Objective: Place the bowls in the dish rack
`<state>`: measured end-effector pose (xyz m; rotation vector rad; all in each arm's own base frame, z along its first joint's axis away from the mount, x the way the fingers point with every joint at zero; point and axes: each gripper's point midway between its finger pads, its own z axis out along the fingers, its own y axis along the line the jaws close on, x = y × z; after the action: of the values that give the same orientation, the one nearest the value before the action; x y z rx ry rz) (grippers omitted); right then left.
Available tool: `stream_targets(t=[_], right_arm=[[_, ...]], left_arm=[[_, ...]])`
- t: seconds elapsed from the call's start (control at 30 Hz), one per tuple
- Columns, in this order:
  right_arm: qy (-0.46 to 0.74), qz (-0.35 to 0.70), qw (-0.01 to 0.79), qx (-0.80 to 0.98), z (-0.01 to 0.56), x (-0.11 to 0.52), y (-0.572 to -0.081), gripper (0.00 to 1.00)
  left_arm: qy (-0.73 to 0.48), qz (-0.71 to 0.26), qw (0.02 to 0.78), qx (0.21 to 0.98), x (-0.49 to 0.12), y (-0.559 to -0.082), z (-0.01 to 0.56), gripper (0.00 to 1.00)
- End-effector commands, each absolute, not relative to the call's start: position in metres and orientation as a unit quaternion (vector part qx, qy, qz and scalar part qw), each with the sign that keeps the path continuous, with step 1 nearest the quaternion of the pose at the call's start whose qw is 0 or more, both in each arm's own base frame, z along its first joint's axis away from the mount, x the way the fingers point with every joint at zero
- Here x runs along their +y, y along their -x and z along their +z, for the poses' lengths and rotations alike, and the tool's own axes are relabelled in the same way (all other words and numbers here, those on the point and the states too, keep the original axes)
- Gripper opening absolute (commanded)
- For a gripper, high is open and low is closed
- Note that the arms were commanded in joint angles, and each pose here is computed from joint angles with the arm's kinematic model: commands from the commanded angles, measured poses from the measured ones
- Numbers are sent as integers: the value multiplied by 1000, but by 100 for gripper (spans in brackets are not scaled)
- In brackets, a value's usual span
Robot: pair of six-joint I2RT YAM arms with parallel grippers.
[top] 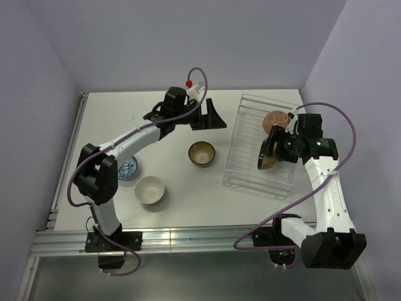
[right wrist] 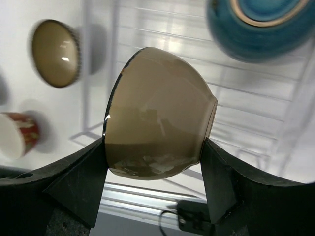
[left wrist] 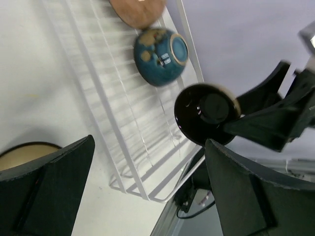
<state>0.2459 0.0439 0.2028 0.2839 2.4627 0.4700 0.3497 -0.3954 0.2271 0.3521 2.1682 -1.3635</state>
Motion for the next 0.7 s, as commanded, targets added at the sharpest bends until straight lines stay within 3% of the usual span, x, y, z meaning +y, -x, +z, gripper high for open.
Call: stream_targets(t=[0.0, 0.37, 0.67], right_arm=[[-82, 100, 317, 940, 207, 21, -254, 0], [-41, -39, 292, 955, 182, -2, -256, 0], [32, -139, 241, 960, 157, -6, -255, 0]], left_arm=[[-111, -478, 320, 810, -360, -372, 261, 99], [-39, -393, 385, 834, -276, -419, 272, 99], [-21, -366, 389, 845, -260, -424, 268, 100]])
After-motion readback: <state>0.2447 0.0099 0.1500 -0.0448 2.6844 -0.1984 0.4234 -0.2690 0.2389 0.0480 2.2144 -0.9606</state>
